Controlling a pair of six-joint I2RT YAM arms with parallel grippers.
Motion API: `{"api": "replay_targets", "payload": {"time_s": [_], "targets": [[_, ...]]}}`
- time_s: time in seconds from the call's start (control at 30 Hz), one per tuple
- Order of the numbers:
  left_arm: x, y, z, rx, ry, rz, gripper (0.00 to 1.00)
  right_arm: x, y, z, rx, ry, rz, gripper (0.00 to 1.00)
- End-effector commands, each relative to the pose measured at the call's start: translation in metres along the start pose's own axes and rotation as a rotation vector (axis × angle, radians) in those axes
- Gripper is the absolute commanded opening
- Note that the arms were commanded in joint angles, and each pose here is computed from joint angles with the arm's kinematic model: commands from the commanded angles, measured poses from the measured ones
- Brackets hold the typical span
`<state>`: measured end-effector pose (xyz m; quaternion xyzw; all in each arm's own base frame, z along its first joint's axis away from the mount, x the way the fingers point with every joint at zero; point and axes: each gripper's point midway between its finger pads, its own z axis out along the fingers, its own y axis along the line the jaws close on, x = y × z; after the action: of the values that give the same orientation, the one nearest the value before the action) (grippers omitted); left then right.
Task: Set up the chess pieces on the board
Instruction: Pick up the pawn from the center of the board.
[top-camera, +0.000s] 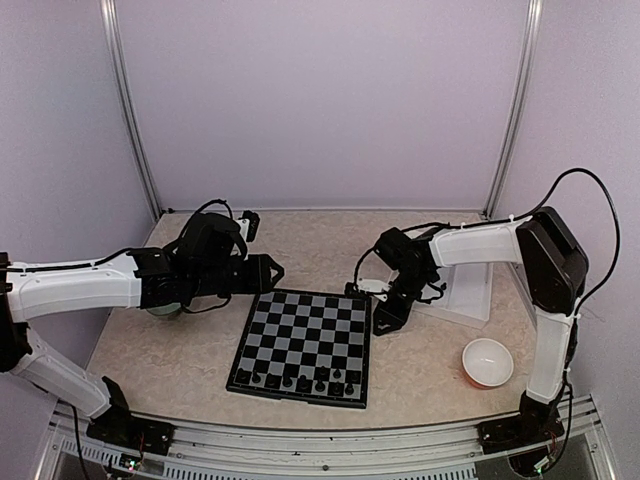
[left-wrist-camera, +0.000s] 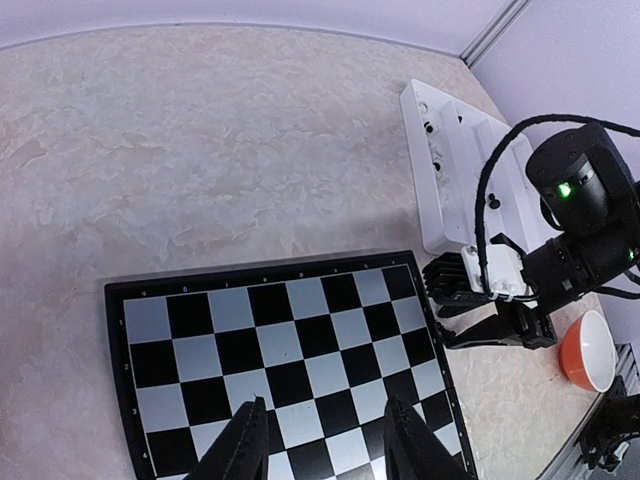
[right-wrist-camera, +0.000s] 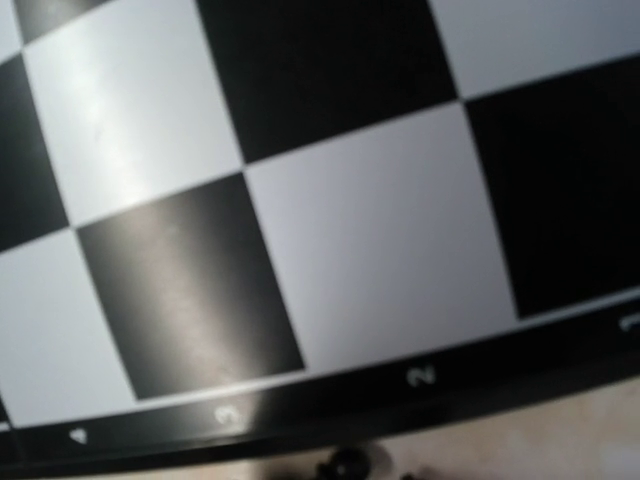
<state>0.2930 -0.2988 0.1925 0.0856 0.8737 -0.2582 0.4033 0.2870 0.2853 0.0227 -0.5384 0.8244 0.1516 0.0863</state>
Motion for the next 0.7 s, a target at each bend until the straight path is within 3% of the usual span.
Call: {"api": "replay_targets", "payload": {"time_s": [0.0, 0.67], "targets": [[-0.005, -0.002, 0.002, 0.01, -0.007, -0.006, 0.4, 0.001, 0.003, -0.002, 0.012, 0.013, 0.001, 0.35], [0.002, 0.0, 0.001, 0.017, -0.001, -0.02, 0.41, 0.023, -0.023, 0.003, 0.171, 0.095, 0.008, 0.33]]}}
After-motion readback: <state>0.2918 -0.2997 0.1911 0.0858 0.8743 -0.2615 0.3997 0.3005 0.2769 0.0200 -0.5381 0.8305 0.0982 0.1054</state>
